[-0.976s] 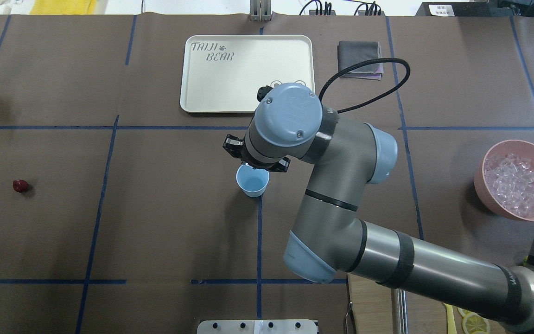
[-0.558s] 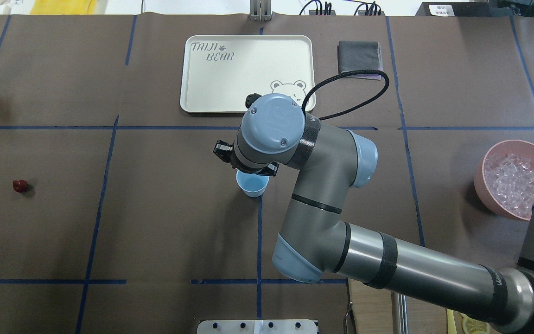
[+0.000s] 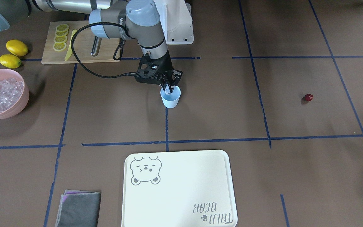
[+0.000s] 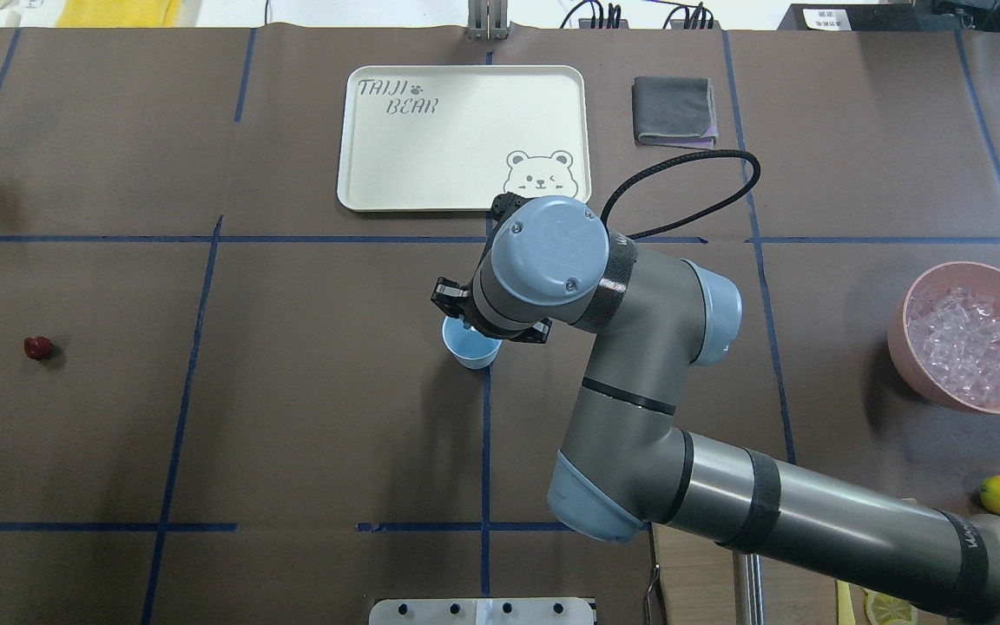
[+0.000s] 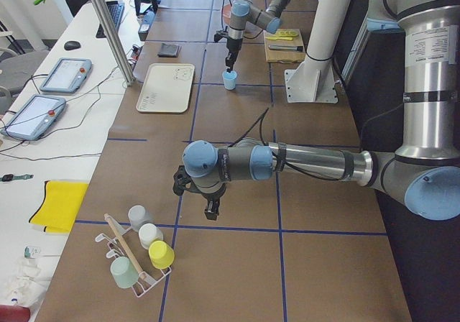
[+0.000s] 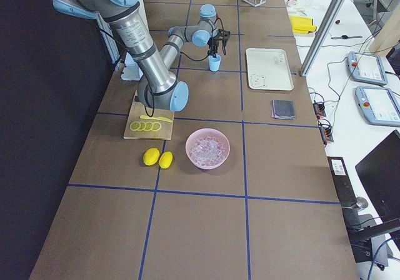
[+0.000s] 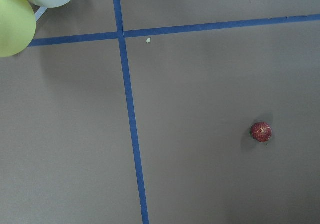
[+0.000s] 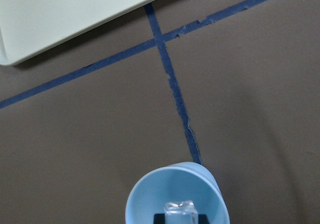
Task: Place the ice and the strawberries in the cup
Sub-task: 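Open the right gripper to drop the ice cube into the cup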
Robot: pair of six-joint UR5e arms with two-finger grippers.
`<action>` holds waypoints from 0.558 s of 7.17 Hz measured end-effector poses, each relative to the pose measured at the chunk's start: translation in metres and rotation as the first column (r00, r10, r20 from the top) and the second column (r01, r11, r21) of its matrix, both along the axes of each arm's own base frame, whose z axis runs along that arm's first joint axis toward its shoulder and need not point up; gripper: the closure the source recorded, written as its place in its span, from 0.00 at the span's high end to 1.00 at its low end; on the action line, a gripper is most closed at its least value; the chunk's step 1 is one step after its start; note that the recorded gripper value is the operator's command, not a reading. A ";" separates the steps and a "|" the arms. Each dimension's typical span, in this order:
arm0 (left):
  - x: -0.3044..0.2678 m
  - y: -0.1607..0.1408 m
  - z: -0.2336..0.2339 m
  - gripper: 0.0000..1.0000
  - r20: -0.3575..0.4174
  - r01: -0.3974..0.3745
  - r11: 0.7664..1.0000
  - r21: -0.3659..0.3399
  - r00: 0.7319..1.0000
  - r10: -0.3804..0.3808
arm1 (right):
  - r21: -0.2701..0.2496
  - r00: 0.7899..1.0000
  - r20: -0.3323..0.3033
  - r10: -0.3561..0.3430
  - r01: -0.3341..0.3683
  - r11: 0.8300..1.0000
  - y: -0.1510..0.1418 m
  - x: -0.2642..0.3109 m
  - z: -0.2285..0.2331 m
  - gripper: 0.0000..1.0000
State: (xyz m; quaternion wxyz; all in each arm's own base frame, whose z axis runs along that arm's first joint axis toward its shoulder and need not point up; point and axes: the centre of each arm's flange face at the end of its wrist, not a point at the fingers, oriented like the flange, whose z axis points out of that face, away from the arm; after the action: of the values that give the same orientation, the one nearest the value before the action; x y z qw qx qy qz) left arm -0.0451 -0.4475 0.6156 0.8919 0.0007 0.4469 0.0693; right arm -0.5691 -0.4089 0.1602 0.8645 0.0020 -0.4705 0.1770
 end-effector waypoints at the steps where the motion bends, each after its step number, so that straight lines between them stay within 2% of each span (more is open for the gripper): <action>1: 0.000 0.001 0.001 1.00 0.000 0.000 1.000 -0.002 1.000 0.000 | 0.000 1.000 0.000 -0.006 0.006 1.000 0.004 -0.002 0.001 0.68; 4: 0.000 0.006 0.006 1.00 0.000 -0.001 1.000 -0.013 1.000 0.001 | 0.002 1.000 0.003 -0.012 0.012 1.000 0.008 -0.004 -0.001 0.67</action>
State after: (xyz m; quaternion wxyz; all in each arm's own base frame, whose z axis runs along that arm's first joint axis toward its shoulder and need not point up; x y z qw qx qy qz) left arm -0.0452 -0.4411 0.6215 0.8919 -0.0051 0.4472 0.0667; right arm -0.5727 -0.4006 0.1596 0.8649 -0.0002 -0.4718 0.1712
